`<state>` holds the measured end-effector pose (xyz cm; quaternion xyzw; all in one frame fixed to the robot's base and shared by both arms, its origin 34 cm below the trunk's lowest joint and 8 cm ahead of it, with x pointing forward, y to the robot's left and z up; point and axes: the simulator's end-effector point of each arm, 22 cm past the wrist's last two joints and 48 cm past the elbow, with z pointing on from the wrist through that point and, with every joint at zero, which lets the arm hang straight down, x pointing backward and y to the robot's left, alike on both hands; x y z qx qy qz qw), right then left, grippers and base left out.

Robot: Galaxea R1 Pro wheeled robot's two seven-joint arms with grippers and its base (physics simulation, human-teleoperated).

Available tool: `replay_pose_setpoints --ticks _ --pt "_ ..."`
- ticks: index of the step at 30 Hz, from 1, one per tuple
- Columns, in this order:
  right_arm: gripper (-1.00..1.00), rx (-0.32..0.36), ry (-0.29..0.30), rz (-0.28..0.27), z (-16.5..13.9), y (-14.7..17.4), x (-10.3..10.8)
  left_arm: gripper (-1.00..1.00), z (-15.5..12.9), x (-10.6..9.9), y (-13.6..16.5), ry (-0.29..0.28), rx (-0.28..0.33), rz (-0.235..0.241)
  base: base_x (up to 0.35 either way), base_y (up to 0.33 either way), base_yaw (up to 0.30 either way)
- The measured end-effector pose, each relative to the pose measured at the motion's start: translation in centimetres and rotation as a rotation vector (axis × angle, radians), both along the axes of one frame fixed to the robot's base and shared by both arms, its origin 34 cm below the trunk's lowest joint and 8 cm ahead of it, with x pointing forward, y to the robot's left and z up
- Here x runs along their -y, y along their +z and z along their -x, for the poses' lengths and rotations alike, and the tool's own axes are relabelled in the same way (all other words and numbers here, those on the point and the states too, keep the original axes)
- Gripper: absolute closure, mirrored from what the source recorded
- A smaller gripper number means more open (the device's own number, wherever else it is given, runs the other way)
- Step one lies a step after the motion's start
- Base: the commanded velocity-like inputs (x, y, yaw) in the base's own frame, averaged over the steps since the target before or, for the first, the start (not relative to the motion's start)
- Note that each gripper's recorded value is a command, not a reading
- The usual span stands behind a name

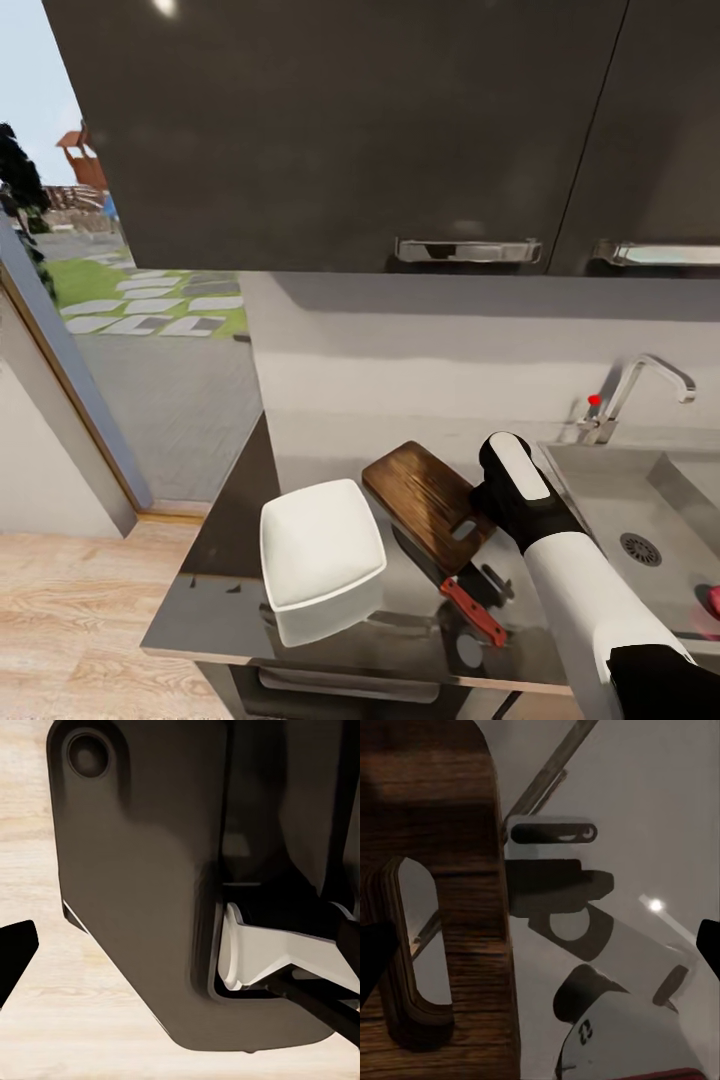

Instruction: In the kitchen, take the Vidalia onion out of the sink, dice it on the chopping board with the paring knife, put the diced onion into the bowl on the countertop, then place both the paring knife and the chopping board into the sink.

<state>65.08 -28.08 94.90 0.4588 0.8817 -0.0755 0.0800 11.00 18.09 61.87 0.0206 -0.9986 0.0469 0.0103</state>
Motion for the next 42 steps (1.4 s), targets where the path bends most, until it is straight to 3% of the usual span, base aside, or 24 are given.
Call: replay_pose_setpoints --ticks 42 --pt "-1.0 -0.022 0.001 0.0 0.1 -1.2 0.0 -1.0 0.8 0.0 0.0 0.0 -0.021 0.0 0.0 0.0 0.032"
